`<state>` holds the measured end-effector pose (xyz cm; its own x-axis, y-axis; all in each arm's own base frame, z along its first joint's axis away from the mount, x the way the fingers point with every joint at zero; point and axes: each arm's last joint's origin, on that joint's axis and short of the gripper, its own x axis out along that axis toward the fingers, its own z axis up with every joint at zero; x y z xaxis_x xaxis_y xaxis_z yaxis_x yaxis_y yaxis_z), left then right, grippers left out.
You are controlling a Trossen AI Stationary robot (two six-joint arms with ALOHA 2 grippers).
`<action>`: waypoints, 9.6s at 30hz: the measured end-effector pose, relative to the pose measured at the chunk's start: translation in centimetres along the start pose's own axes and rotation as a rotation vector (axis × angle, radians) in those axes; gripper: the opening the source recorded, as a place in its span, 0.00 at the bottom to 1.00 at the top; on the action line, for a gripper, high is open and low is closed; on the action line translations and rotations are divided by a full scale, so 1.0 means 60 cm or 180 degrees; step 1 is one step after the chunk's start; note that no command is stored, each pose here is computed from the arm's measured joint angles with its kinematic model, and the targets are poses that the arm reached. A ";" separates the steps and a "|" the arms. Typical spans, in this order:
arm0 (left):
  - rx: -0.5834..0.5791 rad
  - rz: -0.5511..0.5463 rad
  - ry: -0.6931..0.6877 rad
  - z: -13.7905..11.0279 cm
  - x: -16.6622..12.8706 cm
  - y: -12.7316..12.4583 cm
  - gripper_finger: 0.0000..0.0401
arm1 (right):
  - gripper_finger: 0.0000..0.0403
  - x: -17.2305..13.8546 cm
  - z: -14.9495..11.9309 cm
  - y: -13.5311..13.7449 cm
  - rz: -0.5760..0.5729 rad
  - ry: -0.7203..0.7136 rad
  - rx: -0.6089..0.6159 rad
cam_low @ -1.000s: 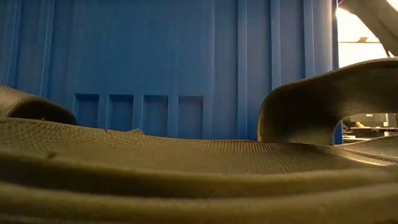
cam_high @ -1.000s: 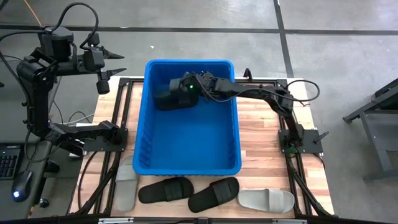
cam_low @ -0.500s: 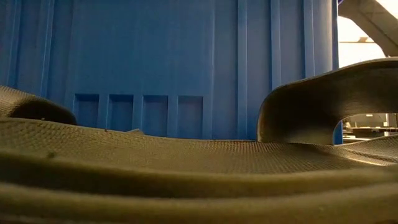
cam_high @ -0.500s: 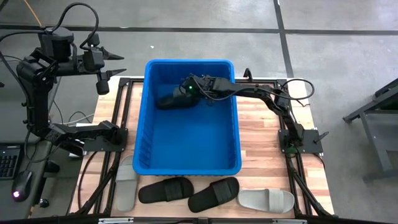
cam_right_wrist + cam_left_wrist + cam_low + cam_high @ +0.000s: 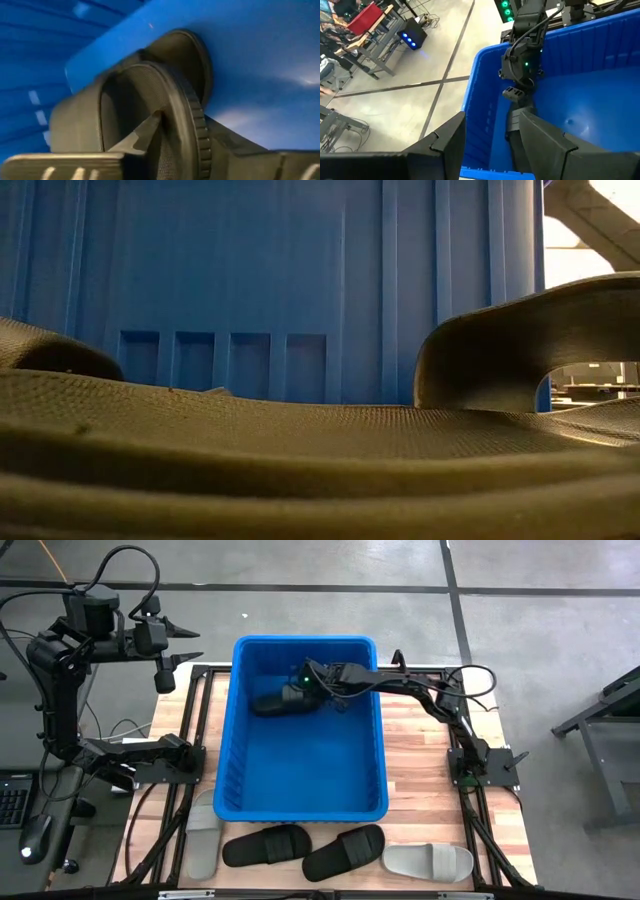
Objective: Pick and place slides into bin
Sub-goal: Put the top black slide into the blue container, then put the right black slide into the blue container
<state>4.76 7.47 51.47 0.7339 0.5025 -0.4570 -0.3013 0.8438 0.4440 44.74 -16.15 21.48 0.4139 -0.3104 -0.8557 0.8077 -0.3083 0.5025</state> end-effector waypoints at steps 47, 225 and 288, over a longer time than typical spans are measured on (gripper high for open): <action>-0.0152 -0.0261 -0.0007 -0.004 0.005 -0.005 0.43 | 0.62 -0.090 -0.029 0.047 0.0352 0.0636 -0.1824; -0.1525 -0.1658 -0.0927 0.016 -0.051 -0.055 0.43 | 0.43 -0.362 -0.069 0.059 0.1656 0.1641 -0.3359; -0.2204 -0.1091 -0.1663 0.046 -0.153 -0.097 0.43 | 0.42 -0.541 -0.437 -0.126 0.1844 0.1837 -0.3800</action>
<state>1.47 -2.55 55.21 0.9801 0.1986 0.0015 -0.1899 0.9391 -0.2864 36.21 19.82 42.24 0.6738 0.3592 -0.6458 0.2135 0.7420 0.6355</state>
